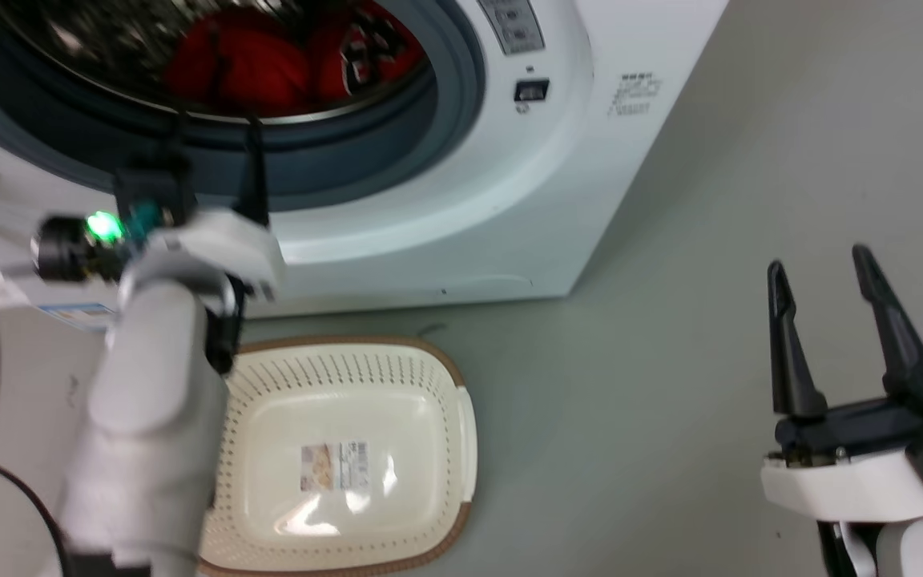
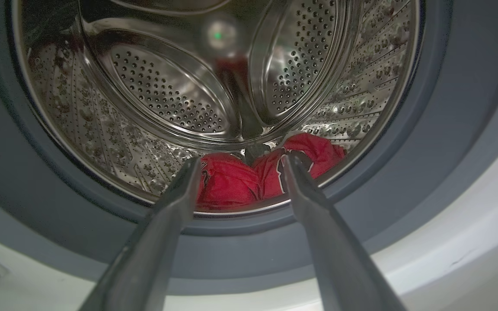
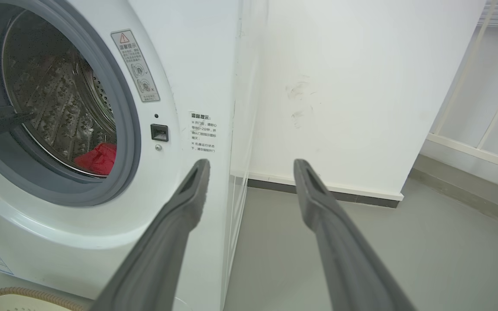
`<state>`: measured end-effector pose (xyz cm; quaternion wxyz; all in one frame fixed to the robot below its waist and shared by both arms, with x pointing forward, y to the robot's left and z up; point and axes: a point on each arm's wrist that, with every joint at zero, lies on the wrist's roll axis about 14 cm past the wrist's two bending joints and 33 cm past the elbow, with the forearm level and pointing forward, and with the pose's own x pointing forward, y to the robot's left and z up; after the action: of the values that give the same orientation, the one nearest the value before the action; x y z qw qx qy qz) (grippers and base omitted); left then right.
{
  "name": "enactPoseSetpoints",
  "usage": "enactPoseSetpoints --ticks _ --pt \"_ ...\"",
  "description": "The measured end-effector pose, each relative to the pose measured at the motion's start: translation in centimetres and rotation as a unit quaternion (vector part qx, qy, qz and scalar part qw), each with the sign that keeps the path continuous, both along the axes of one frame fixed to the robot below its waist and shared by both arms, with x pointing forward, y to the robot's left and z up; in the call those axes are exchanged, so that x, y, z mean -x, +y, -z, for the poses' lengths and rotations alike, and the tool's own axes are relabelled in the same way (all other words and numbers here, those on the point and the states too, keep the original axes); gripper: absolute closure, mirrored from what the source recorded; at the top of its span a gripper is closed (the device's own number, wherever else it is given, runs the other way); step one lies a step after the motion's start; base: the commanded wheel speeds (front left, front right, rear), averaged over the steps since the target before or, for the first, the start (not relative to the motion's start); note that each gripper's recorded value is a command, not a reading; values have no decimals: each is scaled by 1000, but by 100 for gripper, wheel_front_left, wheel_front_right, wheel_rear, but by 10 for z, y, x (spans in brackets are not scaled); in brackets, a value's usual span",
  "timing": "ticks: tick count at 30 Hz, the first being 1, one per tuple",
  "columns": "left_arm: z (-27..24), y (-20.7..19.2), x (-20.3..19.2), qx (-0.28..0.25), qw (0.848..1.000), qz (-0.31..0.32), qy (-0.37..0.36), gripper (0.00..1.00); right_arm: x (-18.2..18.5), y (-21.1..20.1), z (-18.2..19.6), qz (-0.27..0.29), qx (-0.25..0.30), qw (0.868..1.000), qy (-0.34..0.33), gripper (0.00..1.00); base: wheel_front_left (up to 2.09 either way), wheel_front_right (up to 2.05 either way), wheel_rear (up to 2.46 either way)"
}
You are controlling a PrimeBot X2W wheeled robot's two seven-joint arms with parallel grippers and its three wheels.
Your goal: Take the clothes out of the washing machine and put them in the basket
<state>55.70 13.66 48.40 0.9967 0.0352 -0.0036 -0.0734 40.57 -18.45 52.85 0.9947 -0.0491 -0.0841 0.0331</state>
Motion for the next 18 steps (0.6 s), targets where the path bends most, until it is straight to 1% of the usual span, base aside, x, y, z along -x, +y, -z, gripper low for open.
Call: enactPoseSetpoints --ticks 5,12,18 --pt "17 -4 -56 -17 1000 13 22 0 -19 -13 14 17 1 1000 12 0 0 0 0" --pt "56 -10 -115 -34 996 24 80 0 -37 -25 39 31 1 999 39 0 0 0 0" --pt "91 -10 -154 -61 988 26 139 0 -51 -31 64 37 1 997 62 0 0 0 0"
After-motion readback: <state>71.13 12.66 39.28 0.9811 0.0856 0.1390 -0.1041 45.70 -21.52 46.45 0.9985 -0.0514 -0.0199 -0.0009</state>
